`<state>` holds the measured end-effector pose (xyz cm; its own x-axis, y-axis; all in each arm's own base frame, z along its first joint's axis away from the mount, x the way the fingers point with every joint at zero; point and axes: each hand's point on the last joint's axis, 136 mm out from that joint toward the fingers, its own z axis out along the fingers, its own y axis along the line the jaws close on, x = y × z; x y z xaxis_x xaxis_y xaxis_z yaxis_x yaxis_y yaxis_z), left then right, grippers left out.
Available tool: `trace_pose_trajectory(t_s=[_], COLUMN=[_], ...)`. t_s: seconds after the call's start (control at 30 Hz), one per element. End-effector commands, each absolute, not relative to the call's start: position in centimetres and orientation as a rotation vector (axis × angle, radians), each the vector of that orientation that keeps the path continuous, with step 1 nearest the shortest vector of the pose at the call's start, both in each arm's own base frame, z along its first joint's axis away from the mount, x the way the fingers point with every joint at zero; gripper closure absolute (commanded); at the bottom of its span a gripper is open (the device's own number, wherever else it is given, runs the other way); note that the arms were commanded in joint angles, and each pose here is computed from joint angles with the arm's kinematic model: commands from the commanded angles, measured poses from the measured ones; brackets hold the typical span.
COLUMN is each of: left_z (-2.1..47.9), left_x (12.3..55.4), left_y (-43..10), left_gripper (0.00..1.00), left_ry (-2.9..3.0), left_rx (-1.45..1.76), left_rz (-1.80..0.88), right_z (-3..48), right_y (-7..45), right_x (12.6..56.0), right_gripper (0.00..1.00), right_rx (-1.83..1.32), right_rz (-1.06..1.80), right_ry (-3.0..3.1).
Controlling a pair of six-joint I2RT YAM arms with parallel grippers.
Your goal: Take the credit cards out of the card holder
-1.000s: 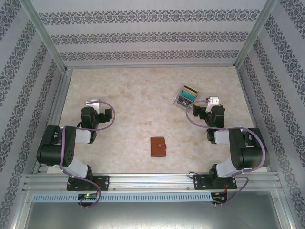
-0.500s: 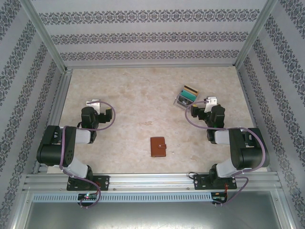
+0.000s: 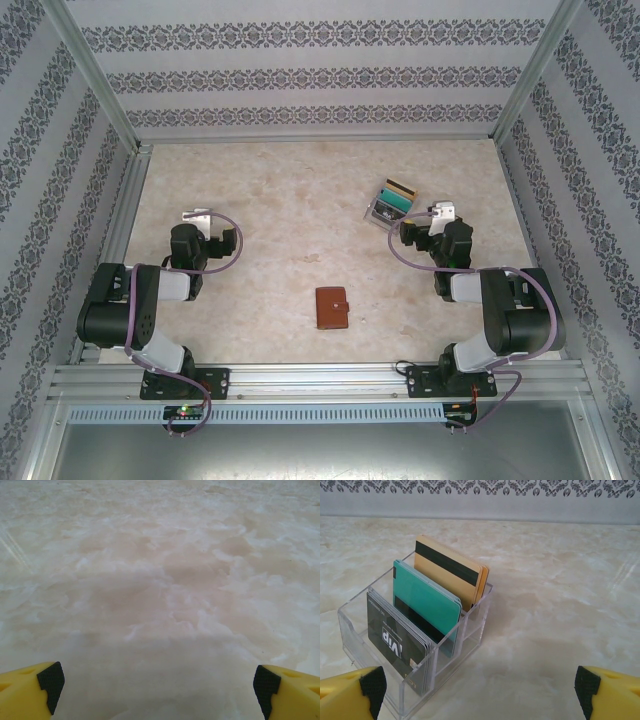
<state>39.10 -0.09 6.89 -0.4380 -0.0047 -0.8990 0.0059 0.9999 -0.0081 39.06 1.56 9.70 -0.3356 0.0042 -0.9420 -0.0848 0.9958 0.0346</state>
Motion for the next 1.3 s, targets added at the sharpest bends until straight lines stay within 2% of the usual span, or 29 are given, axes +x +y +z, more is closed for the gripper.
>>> trace_pose_trajectory(t_s=[0.0, 0.17, 0.3, 0.43, 0.53, 0.6, 0.83, 1.2, 1.27], left_z=[8.2, 10.4, 14.8, 18.8, 20.0, 19.8, 17.9, 13.5, 13.4], left_x=[40.0, 40.6, 40.7, 39.2, 37.7, 36.9, 34.0, 30.5, 30.1], left_y=[0.6, 0.6, 1.9, 1.6, 0.7, -0.7, -4.8, -10.0, -10.1], left_gripper=[0.01, 0.01, 0.01, 0.01, 0.01, 0.01, 0.01, 0.01, 0.01], left_ry=[1.984, 2.063, 2.162, 2.152, 2.196, 2.250, 2.324, 2.426, 2.448], left_rx=[-0.020, -0.021, -0.223, -0.451, -0.568, -0.563, -0.560, -0.503, -0.494], left_rz=[0.008, 0.009, 0.009, -0.132, -0.237, -0.328, -0.552, -0.610, -0.604], right_z=[10.6, 11.9, 15.4, 19.0, 20.1, 20.6, 20.8, 13.6, 11.9], right_y=[0.5, 0.0, -0.4, -2.2, -1.8, 0.3, 8.2, 20.0, 21.7], right_x=[39.8, 39.6, 38.7, 37.1, 36.6, 36.6, 33.3, 24.2, 22.9], right_gripper=[0.02, 0.02, 0.02, 0.02, 0.02, 0.02, 0.02, 0.02, 0.09], right_rx=[0.000, 0.033, 0.089, 0.475, 0.610, 0.540, 0.251, -0.240, -0.293], right_rz=[0.071, 0.028, -0.021, 0.183, 0.302, 0.383, 0.326, 0.102, 0.116], right_ry=[1.889, 1.877, 1.876, 1.816, 1.864, 1.960, 2.156, 2.480, 2.549])
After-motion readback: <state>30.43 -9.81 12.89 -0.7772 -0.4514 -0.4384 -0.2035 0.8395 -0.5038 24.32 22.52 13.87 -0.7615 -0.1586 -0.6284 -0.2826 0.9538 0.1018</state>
